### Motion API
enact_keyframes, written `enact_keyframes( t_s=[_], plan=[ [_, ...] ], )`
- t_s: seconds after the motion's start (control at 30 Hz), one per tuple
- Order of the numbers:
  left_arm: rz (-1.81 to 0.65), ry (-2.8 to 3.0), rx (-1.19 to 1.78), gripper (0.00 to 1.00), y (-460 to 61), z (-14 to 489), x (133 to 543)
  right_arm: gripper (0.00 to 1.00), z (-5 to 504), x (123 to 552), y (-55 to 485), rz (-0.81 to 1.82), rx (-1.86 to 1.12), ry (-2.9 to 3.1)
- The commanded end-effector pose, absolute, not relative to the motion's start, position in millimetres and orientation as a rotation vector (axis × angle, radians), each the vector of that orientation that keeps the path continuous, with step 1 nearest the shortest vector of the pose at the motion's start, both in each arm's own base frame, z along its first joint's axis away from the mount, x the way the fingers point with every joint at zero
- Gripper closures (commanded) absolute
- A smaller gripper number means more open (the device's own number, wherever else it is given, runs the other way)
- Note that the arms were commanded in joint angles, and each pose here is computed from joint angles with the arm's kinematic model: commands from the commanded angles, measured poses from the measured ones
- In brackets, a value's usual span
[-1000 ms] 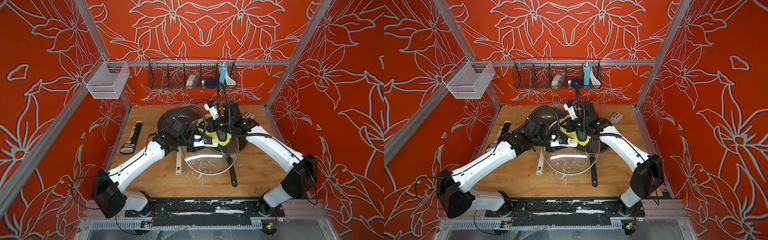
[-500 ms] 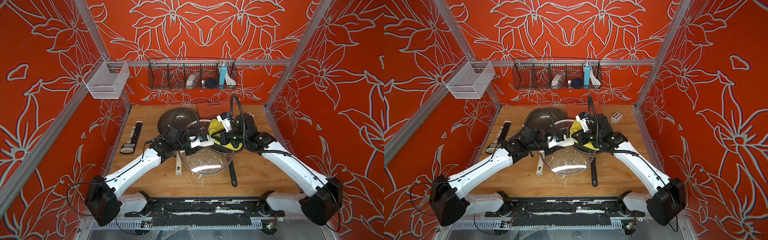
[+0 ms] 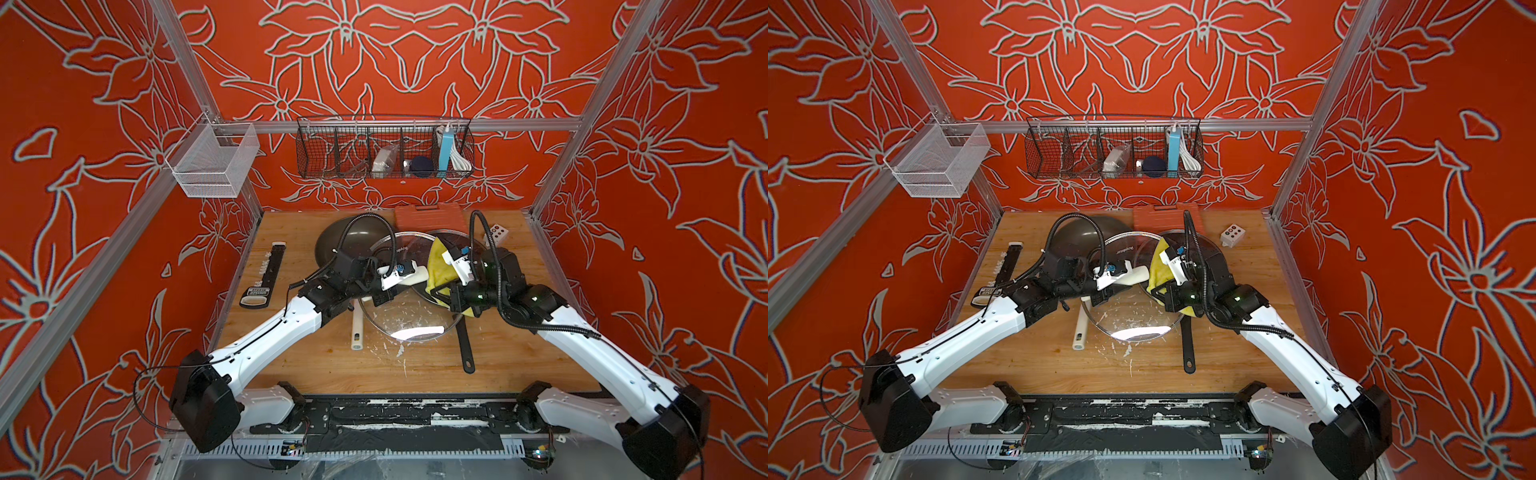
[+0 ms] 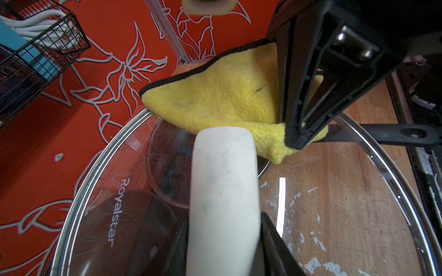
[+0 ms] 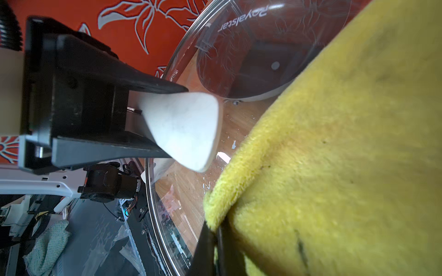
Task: Wipe the pot lid with a cloth
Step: Wipe the pot lid.
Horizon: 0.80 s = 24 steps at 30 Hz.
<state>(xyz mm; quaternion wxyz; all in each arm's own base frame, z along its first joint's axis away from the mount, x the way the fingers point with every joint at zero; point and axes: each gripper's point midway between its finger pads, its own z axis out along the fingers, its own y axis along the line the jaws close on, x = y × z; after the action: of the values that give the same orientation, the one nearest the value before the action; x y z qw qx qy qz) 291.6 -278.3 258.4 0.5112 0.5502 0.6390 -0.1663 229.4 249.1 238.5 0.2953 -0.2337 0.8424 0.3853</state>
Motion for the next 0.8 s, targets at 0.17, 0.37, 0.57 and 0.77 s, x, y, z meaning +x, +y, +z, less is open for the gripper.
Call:
enact_keyframes(
  t_s=[0.17, 0.37, 0.57, 0.77],
  plan=[
    [-0.427, 1.121, 1.197, 1.0, -283.9, 384.5, 268.1, 1.0, 256.0, 244.6, 254.1, 0.974, -0.617, 2.223],
    [-0.451, 1.095, 1.24, 1.0, -293.4, 380.2, 252.7, 1.0, 275.0, 275.8, 268.7, 0.93, -0.632, 2.2],
    [-0.458, 1.081, 1.265, 1.0, -298.6, 376.6, 243.6, 1.0, 285.8, 314.2, 280.9, 0.857, -0.626, 2.186],
    [-0.444, 1.075, 1.264, 1.0, -296.6, 379.6, 240.6, 1.0, 289.2, 352.7, 296.8, 0.846, -0.614, 2.183]
  ],
)
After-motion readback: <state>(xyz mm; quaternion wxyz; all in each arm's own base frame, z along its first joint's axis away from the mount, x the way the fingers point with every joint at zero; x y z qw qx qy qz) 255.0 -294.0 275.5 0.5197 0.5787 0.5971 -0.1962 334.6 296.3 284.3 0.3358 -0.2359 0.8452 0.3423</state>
